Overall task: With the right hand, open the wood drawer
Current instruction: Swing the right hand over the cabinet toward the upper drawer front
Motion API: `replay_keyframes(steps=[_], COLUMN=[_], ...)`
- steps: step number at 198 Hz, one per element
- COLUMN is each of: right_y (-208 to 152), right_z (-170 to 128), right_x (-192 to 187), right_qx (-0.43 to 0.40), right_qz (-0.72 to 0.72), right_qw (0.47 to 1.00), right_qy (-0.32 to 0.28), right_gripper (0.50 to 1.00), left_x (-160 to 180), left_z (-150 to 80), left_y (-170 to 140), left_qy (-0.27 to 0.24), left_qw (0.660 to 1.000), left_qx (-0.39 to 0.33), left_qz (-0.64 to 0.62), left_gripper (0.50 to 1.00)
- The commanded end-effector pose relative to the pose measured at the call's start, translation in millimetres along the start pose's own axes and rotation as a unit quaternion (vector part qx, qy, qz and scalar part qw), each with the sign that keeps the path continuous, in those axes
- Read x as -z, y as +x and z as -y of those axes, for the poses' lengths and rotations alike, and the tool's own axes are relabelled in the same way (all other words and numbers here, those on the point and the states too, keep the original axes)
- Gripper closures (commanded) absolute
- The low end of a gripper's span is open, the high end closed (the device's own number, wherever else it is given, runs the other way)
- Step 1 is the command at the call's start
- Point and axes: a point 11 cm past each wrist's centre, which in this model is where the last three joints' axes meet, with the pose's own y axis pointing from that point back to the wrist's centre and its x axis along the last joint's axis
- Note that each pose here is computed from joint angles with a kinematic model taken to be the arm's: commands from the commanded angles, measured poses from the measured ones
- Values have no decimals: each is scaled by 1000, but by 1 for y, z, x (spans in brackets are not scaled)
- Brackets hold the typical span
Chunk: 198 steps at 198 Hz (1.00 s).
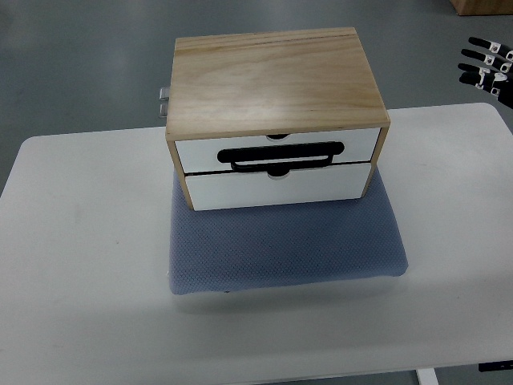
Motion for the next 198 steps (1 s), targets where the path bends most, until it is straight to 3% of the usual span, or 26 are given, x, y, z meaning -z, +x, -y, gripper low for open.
replay_keyframes(steps=[1, 39, 98, 141, 198], right_y=[-4, -41, -148, -212, -259], right_z=[-11, -18, -22, 10, 29], right_x=[18, 53, 104, 75, 54], right_qx=[25, 94, 280, 361, 406], right_qz=[-39, -118, -173, -208, -274], right_qw=[999, 989, 944, 909, 871], right_qy=[-2, 2, 36, -28, -37], right_gripper=[550, 550, 550, 548, 548], left_x=[1, 0, 0, 1, 0], left_z=[0, 0, 0, 0, 0], left_y=[0, 0, 0, 0, 0], left_qy=[1, 0, 0, 0, 0], left_qw=[1000, 1000, 1000, 1000, 1000], left_qx=[0, 0, 0, 0, 0], left_qz=[0, 0, 0, 0, 0], left_gripper=[500, 500, 500, 500, 500])
